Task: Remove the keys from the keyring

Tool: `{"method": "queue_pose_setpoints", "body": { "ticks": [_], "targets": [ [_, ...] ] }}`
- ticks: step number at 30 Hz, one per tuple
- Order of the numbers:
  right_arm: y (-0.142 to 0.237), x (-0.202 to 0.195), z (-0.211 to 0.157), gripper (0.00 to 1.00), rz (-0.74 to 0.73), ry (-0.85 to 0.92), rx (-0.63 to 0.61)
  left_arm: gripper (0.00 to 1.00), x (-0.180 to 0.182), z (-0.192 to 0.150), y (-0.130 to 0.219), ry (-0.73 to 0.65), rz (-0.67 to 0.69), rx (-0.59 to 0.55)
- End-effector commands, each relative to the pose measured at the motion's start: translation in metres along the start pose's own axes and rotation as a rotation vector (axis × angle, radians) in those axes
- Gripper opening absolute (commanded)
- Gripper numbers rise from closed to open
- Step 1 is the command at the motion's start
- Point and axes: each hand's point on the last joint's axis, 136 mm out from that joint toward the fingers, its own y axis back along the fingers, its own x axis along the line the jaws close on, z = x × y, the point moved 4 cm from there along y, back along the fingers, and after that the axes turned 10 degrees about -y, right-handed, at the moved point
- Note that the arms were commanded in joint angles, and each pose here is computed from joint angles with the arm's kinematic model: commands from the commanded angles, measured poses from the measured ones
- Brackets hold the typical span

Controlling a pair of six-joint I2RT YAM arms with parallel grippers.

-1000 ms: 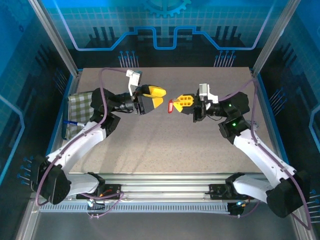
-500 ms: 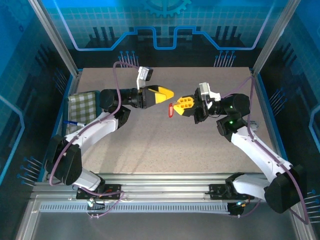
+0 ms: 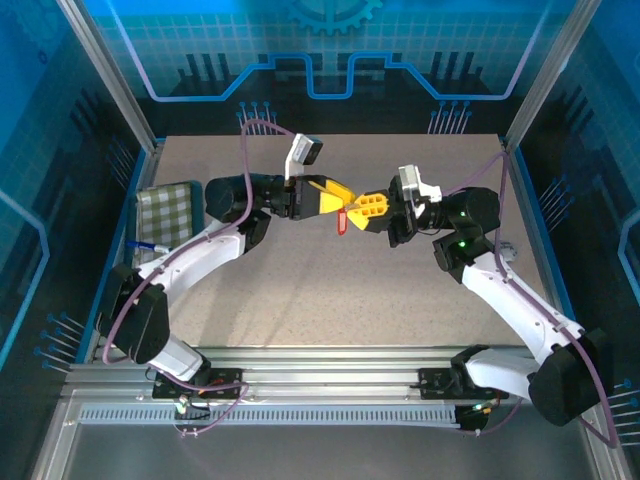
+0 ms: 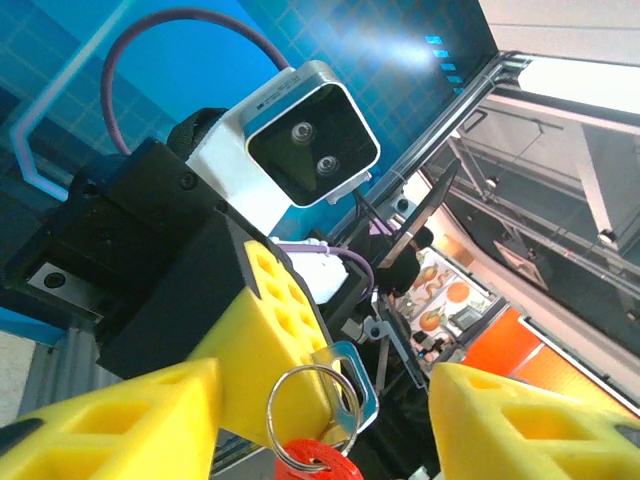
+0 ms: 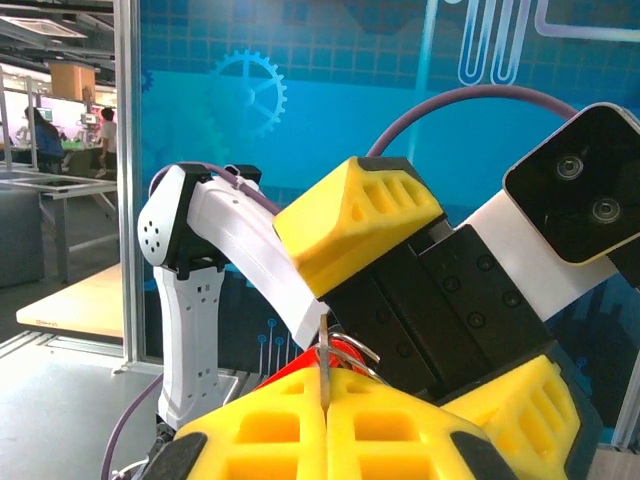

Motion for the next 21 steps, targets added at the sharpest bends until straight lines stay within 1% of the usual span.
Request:
{"method": "queue_pose_setpoints", "body": {
  "ticks": [1, 3, 6, 8, 11, 13, 21],
  "targets": [
    [0.003, -0.003, 0.014, 0.0, -0.04, 0.053, -0.031, 0.51, -0.018, -0.001, -0.008, -0.059, -0.052, 0.063],
    [0.005, -0.004, 0.011, 0.0, -0.047, 0.051, -0.026, 0.45, -0.017, 0.0, -0.007, -0.057, -0.049, 0.059],
    [0.007, -0.005, 0.006, 0.0, -0.062, 0.047, -0.016, 0.42, -0.017, 0.007, 0.0, -0.064, -0.03, 0.028],
    [0.008, -0.005, 0.004, 0.0, -0.073, 0.046, -0.011, 0.39, -0.019, 0.01, 0.003, -0.077, -0.02, 0.009],
    [0.01, -0.005, 0.001, 0.0, -0.089, 0.049, -0.001, 0.37, -0.022, 0.013, 0.005, -0.089, -0.016, 0.0],
    [0.01, -0.005, 0.001, 0.0, -0.095, 0.05, -0.001, 0.32, -0.021, 0.014, 0.005, -0.085, -0.014, -0.007],
    [0.011, -0.004, -0.002, 0.0, -0.106, 0.053, 0.007, 0.25, -0.018, 0.015, 0.008, -0.093, -0.005, -0.025]
  ]
}}
